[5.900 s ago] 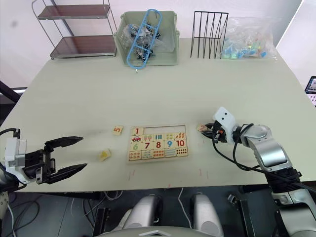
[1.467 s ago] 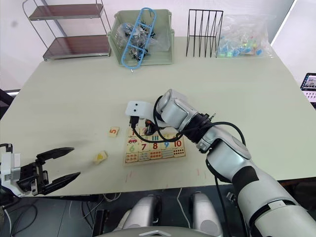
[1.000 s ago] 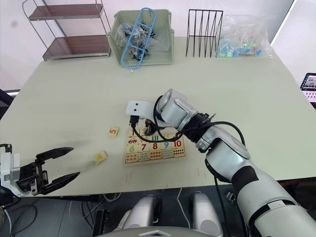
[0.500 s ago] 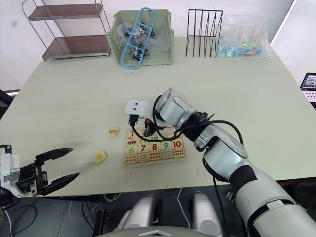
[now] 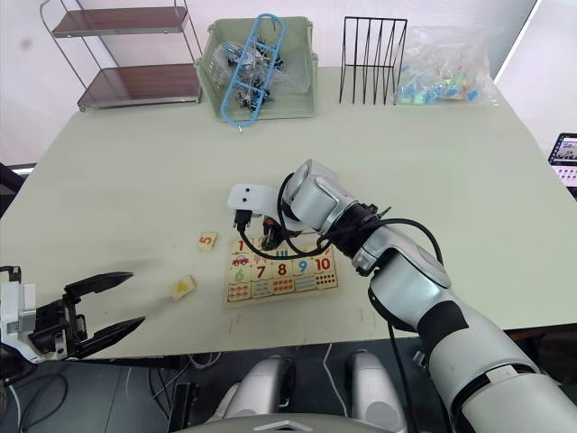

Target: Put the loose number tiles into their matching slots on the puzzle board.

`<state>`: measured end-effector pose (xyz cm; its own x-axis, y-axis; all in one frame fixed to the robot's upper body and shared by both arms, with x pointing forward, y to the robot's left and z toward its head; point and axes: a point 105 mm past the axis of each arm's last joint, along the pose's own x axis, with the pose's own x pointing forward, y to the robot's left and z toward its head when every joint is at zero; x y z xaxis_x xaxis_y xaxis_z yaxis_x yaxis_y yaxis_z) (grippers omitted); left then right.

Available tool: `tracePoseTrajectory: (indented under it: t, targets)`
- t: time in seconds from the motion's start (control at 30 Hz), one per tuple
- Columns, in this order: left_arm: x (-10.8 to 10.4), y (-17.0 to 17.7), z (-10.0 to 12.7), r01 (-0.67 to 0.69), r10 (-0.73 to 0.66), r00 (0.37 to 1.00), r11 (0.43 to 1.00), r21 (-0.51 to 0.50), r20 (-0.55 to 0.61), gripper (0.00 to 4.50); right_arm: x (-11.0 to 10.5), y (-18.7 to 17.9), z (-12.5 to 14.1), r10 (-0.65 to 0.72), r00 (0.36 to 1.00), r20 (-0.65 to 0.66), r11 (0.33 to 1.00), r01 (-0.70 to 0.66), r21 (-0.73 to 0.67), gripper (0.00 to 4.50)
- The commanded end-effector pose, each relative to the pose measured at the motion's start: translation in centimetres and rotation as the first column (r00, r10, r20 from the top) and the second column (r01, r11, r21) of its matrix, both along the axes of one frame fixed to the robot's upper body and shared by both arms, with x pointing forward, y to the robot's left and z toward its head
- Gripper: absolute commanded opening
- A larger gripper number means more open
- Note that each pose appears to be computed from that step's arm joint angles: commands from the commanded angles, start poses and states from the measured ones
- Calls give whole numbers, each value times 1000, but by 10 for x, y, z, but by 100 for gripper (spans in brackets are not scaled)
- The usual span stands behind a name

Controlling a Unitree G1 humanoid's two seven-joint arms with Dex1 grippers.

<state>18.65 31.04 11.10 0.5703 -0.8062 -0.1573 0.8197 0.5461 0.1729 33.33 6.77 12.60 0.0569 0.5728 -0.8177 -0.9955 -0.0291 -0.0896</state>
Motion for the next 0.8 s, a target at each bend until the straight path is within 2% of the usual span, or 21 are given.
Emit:
tracePoseTrajectory:
  t: [0.03, 0.1, 0.17, 0.23, 0.27, 0.6, 0.8]
  targets:
    - [-1, 0, 4, 13, -13, 1000, 1000, 11, 20, 450, -3, 9, 14, 48, 998, 34, 999, -48, 21, 84]
    - [0, 0, 4, 14, -14, 1000, 1000, 11, 22, 450, -4, 9, 13, 55, 998, 35, 998, -56, 18, 84]
    - [0, -1, 5, 14, -14, 1000, 1000, 11, 22, 450, -4, 8, 13, 61, 998, 36, 998, -61, 16, 185]
    - [0, -1, 5, 14, -14, 1000, 1000, 11, 23, 450, -4, 8, 14, 62, 997, 37, 998, -63, 15, 246]
    - [1, -1, 5, 14, -14, 1000, 1000, 11, 23, 450, -4, 8, 14, 61, 997, 39, 998, -61, 17, 300]
    - [2, -4, 7, 16, -17, 999, 1000, 11, 29, 450, -4, 5, 19, 92, 995, 49, 995, -94, 28, 300]
    - [3, -6, 8, 18, -18, 999, 1000, 12, 31, 450, -5, 1, 27, 111, 992, 62, 988, -117, 100, 300]
